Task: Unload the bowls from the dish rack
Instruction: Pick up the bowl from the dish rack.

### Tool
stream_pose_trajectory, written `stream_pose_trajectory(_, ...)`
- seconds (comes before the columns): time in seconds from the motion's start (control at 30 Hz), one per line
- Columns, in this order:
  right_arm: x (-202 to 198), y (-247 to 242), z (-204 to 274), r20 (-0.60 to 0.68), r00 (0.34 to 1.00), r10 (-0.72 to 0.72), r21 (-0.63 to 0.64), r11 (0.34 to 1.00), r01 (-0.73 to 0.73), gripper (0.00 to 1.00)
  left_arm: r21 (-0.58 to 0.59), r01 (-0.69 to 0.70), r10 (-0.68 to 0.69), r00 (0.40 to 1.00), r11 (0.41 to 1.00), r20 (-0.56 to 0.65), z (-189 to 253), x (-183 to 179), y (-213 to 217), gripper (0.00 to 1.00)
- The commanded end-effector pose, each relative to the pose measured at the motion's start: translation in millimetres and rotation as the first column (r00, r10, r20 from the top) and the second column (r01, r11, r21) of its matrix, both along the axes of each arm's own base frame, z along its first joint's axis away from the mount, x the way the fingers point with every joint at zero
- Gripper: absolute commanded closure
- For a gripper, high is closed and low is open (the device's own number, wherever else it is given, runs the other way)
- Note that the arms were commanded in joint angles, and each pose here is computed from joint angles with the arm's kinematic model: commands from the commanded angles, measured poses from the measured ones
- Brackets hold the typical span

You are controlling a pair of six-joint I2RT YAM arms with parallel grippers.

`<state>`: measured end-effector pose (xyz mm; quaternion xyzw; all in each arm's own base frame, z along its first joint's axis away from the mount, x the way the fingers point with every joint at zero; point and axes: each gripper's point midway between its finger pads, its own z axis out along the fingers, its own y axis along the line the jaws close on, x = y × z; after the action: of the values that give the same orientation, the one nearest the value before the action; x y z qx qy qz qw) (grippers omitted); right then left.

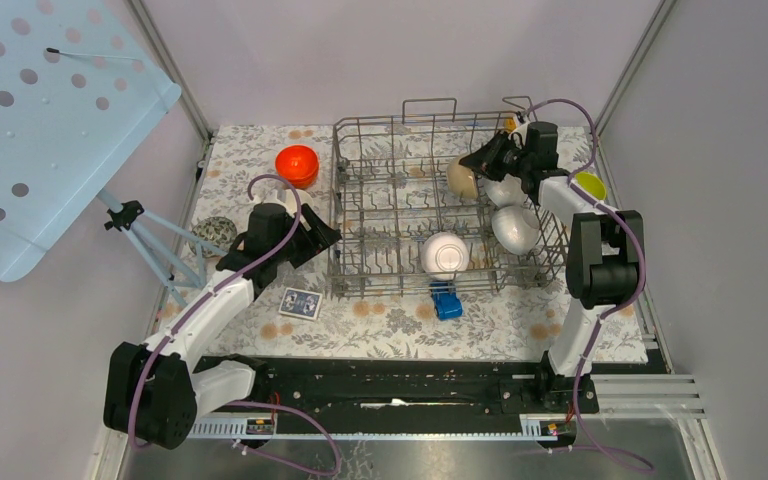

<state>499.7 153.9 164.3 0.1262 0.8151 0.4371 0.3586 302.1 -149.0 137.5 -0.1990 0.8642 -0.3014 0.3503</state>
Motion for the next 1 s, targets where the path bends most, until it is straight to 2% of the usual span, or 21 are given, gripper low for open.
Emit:
stream_pose_trajectory(0.0, -3.2, 0.8, 35.8, 0.046, 0.998, 0.042, 0.110, 0.993, -0.047, 1.00, -0.006, -0.013, 0.014, 0.999, 1.000, 0.047, 7.4, 9.3, -0.7, 0.28)
stream_pose_trajectory(0.27, -6.9, -3.0, 68.4, 0.084, 0.996, 0.029, 0.195, 0.980, -0.045, 1.00, -0.003, -0.014, 0.014, 0.999, 1.000, 0.039, 5.0, 9.5, -0.7, 0.29)
stream_pose_trajectory(0.6, -11.8, -3.8, 89.3, 0.108, 0.994, 0.014, 0.228, 0.973, -0.039, 1.00, 0.003, -0.020, 0.020, 0.999, 1.000, 0.044, 6.2, 8.8, 1.1, 0.30)
stream_pose_trajectory(0.97, -23.5, -2.5, 139.6, 0.185, 0.983, 0.007, 0.255, 0.965, -0.055, 1.00, 0.003, -0.024, 0.024, 0.998, 1.000, 0.064, 19.3, 11.7, 1.5, 0.29)
